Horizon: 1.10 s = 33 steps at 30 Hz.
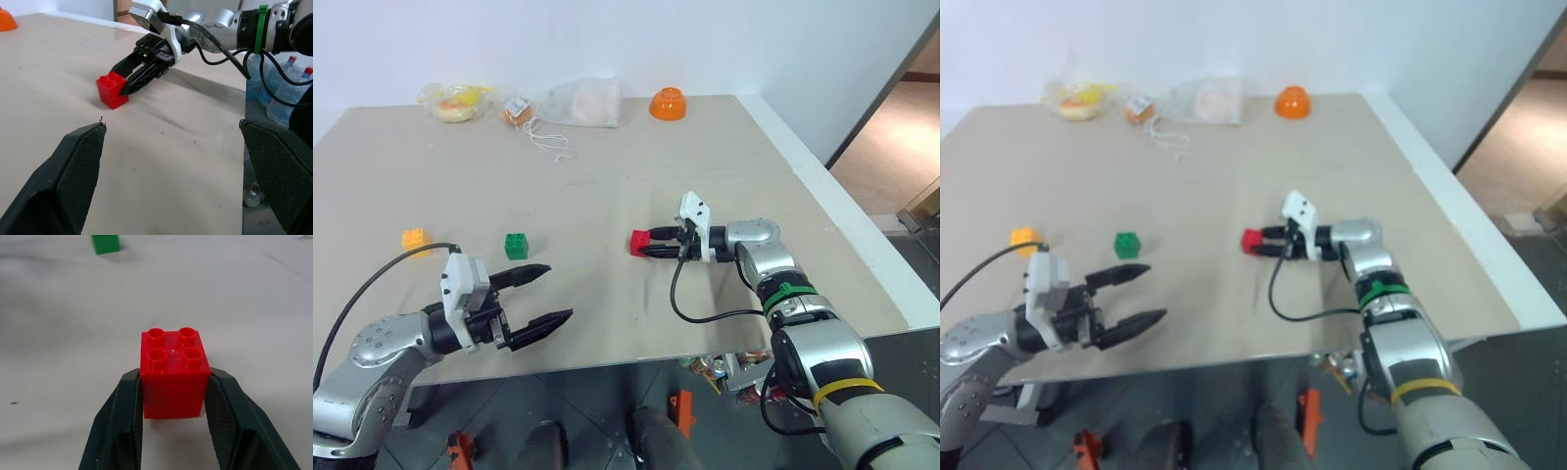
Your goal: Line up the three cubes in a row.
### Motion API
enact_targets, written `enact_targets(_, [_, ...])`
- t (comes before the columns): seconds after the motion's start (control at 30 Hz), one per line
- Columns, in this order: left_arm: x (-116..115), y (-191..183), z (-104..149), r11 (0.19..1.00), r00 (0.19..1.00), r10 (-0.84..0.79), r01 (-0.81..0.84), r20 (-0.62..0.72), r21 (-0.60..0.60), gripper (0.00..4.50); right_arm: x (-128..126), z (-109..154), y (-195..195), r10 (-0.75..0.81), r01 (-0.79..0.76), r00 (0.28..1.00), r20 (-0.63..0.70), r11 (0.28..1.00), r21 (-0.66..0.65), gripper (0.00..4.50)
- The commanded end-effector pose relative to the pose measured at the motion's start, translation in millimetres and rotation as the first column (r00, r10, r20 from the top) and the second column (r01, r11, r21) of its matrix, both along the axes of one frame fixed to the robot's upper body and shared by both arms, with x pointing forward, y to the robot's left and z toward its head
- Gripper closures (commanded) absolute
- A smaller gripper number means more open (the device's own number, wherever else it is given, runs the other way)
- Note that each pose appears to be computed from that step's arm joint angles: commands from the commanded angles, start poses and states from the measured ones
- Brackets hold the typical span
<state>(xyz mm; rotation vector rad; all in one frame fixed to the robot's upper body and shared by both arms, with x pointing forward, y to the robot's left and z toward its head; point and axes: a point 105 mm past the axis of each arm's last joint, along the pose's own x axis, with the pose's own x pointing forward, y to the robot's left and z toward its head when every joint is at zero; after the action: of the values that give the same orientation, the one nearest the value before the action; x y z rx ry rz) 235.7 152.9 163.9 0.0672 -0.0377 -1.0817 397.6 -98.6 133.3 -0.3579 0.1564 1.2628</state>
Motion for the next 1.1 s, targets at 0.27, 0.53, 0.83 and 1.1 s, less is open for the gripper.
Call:
enact_targets(0.27, [-5.3, 39.3, 9.1, 1.000, 1.000, 0.015, -0.015, -0.004, -0.028, 0.00, -40.2, 25.9, 18.0, 0.285, -0.278, 0.957, -0.062, 0.955, 0.106, 3.28])
enact_targets(0.53, [-5.6, 45.0, 13.4, 0.997, 1.000, 0.003, -0.005, -0.016, -0.076, 0.00, -33.7, 4.9, 21.5, 0.231, -0.231, 0.972, 0.048, 0.973, 0.005, 3.28])
enact_targets(0.83, [-6.1, 48.3, 6.3, 0.999, 0.998, -0.046, 0.045, -0.043, -0.030, 0.00, -40.8, -1.6, 19.6, 0.304, -0.302, 0.951, 0.051, 0.953, -0.036, 3.28])
enact_targets(1.1, [2.2, 64.4, -6.1, 0.999, 1.000, 0.007, -0.008, 0.009, 0.054, 0.00, -37.4, 3.2, 16.6, 0.288, -0.287, 0.955, 0.068, 0.958, -0.026, 3.28])
